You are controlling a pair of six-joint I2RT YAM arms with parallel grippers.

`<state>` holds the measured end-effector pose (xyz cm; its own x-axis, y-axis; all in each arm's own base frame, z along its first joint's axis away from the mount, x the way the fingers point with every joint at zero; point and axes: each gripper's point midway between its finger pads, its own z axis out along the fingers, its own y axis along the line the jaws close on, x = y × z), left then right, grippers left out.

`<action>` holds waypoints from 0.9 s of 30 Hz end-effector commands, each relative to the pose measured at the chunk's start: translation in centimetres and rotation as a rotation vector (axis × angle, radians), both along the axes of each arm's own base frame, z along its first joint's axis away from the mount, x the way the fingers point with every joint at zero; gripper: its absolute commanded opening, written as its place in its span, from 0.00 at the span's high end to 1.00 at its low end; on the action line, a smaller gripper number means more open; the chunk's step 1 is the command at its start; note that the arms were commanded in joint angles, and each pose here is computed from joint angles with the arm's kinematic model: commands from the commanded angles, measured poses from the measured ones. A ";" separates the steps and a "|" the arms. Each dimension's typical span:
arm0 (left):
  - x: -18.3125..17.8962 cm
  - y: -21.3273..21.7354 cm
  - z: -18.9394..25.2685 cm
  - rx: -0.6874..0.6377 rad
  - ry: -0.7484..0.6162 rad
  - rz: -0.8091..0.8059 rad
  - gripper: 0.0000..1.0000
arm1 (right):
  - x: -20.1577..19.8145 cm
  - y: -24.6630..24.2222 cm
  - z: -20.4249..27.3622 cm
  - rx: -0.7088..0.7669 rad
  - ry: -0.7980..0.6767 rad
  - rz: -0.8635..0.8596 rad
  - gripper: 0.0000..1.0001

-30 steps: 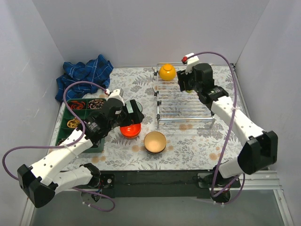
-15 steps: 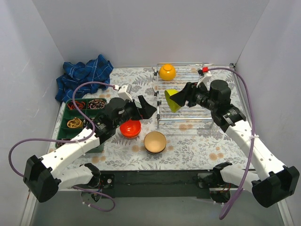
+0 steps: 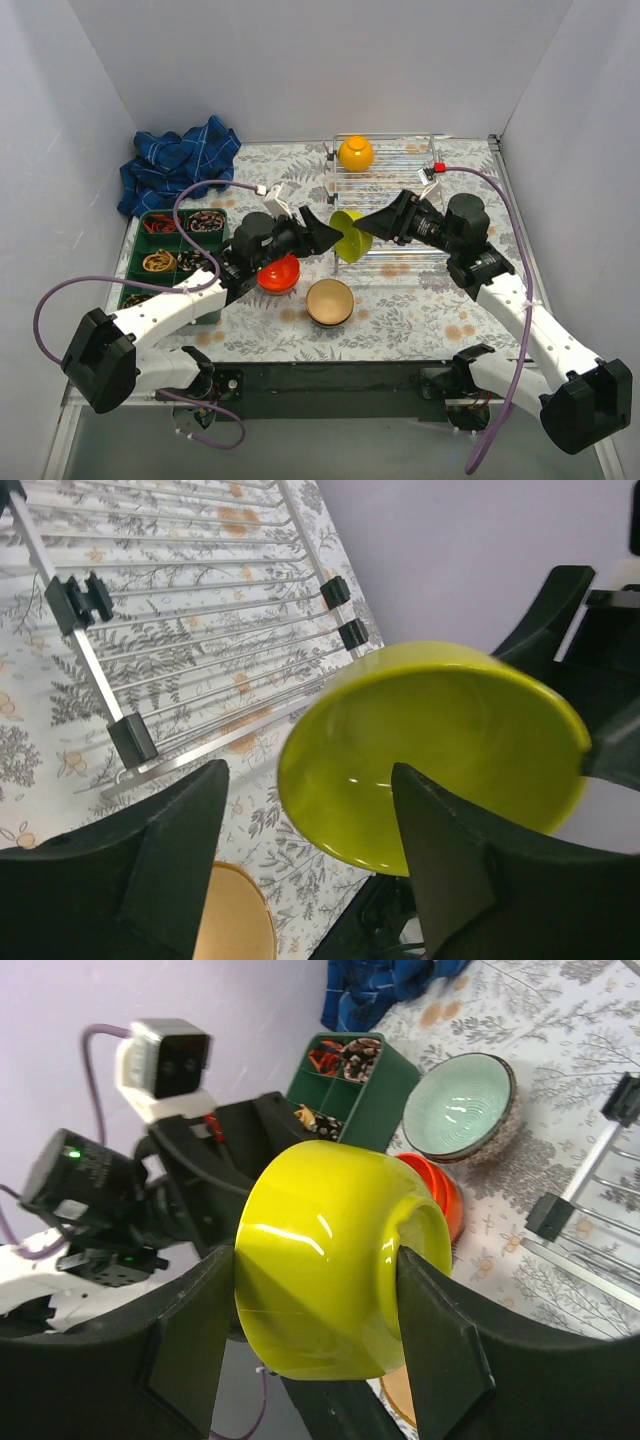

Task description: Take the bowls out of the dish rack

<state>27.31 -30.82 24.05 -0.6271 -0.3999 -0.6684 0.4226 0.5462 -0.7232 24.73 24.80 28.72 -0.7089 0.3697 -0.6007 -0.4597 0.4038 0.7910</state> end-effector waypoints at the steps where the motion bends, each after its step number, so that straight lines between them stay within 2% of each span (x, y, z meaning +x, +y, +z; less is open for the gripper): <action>1: 0.0 0.5 -1.9 -0.030 0.043 0.033 0.40 | -1.2 0.4 4.1 0.136 -0.082 0.056 0.75; 3: 0.0 0.6 -2.2 -0.049 0.061 0.045 0.47 | -1.6 0.5 4.1 0.155 -0.073 0.073 0.75; 5: -0.1 0.4 -2.2 -0.060 0.065 0.036 0.50 | -1.7 0.6 4.0 0.163 -0.070 0.079 0.75; 8: -0.3 0.0 -1.8 -0.076 0.063 0.012 0.65 | -1.9 0.6 3.5 0.165 -0.056 0.086 0.75; 9: -0.4 -0.1 -1.8 -0.080 0.066 0.005 0.74 | -1.9 0.7 3.5 0.168 -0.056 0.091 0.75; 12: -0.9 -0.2 -1.5 -0.104 0.066 -0.013 0.87 | -2.1 0.7 2.8 0.175 -0.035 0.101 0.74; 13: -1.1 -0.3 -1.2 -0.114 0.058 -0.024 0.95 | -2.2 0.8 2.6 0.179 -0.026 0.102 0.73; 15: -1.3 0.0 -1.2 -0.115 0.061 -0.021 1.00 | -2.2 0.7 2.0 0.177 -0.016 0.098 0.70; 18: -1.2 0.8 -1.3 -0.084 0.063 0.016 1.00 | -2.2 0.6 1.4 0.167 -0.011 0.091 0.53; 19: -1.2 1.4 -2.1 -0.043 0.075 0.037 1.00 | -2.2 0.6 1.3 0.165 -0.012 0.089 0.42; 23: -0.7 4.1 -2.6 0.076 0.076 0.149 1.00 | -2.1 0.4 0.2 0.138 0.000 0.078 0.27; 25: -0.6 5.6 -3.0 0.156 0.101 0.206 1.00 | -1.9 0.3 -0.1 0.109 -0.008 0.072 0.12; 27: -0.5 6.9 -2.8 0.212 0.085 0.243 1.00 | -1.6 0.0 -1.1 0.056 -0.008 0.060 0.08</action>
<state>25.59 -28.07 20.96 -0.6633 -0.4136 -0.6237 0.3030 0.6137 -0.7291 23.10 25.30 27.34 -0.7724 0.3851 -0.5050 -0.4218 0.2834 0.8613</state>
